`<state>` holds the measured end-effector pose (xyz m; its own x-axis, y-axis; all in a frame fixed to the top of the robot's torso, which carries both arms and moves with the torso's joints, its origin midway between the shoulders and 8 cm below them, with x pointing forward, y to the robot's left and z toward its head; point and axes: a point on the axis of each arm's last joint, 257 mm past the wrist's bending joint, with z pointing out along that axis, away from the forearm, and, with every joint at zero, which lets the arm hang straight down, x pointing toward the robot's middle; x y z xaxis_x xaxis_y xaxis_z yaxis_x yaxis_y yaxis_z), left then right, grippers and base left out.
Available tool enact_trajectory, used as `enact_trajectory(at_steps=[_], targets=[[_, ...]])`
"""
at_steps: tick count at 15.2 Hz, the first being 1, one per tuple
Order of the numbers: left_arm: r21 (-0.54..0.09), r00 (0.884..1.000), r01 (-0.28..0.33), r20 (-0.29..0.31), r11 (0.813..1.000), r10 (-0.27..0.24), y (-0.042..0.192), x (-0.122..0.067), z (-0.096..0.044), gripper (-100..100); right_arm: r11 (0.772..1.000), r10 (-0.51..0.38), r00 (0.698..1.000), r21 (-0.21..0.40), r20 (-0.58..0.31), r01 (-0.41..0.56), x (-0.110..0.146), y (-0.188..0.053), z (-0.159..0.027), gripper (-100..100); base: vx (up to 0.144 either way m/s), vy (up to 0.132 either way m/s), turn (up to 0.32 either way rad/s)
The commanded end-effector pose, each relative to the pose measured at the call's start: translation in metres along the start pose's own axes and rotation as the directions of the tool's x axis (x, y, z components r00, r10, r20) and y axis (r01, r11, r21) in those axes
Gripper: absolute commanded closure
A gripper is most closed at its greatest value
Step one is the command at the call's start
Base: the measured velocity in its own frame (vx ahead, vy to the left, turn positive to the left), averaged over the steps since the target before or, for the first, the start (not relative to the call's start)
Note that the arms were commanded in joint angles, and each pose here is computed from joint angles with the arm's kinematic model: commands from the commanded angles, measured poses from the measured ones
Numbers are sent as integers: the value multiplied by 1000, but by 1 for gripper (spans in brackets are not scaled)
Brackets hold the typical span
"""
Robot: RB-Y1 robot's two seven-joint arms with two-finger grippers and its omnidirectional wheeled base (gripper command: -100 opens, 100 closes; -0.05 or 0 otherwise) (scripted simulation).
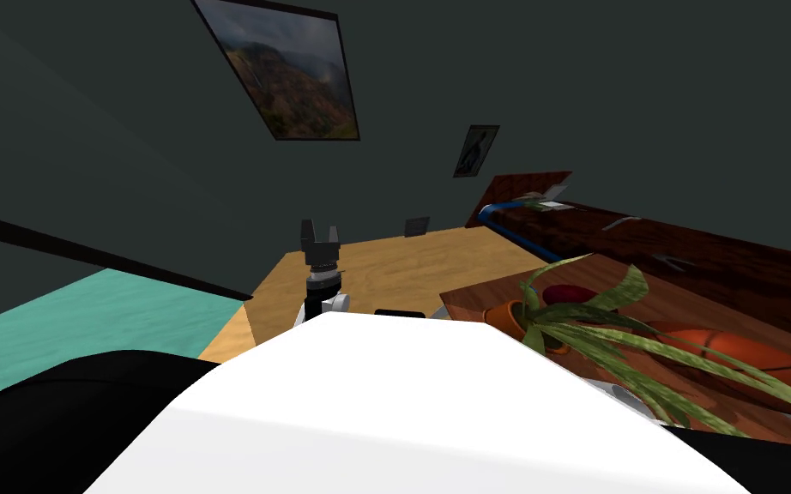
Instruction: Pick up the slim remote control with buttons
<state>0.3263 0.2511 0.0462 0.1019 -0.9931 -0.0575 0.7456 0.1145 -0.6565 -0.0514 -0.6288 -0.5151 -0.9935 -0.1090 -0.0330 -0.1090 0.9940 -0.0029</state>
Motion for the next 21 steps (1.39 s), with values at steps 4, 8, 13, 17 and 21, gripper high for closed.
enact_trajectory(at_steps=[4, 8, 13, 17, 21], targets=[[0, 1000, 0, 0, 1000, 0, 0, 0, 0, 0, 1000, -27, 1000, 3, -1, 27, -35, -13, -5, 100, -27, 12, -95], [0, 1000, 0, 0, 1000, 0, 0, 0, 0, 0, 999, -48, 999, 12, -8, 48, -52, -22, -10, 100, -36, 20, -103], [0, 1000, 0, 0, 1000, 0, 0, 0, 0, 0, 997, -70, 998, 17, -8, 70, -84, -32, -18, 100, -35, 16, -88], [0, 1000, 0, 0, 1000, 0, 0, 0, 0, 0, 996, -89, 996, 25, -7, 90, -106, -39, -24, 100, -27, 11, -70], [0, 1000, 0, 0, 1000, 0, 0, 0, 0, 0, 995, -94, 995, 23, -17, 94, -101, -39, -23, 100, -19, 10, -41]])
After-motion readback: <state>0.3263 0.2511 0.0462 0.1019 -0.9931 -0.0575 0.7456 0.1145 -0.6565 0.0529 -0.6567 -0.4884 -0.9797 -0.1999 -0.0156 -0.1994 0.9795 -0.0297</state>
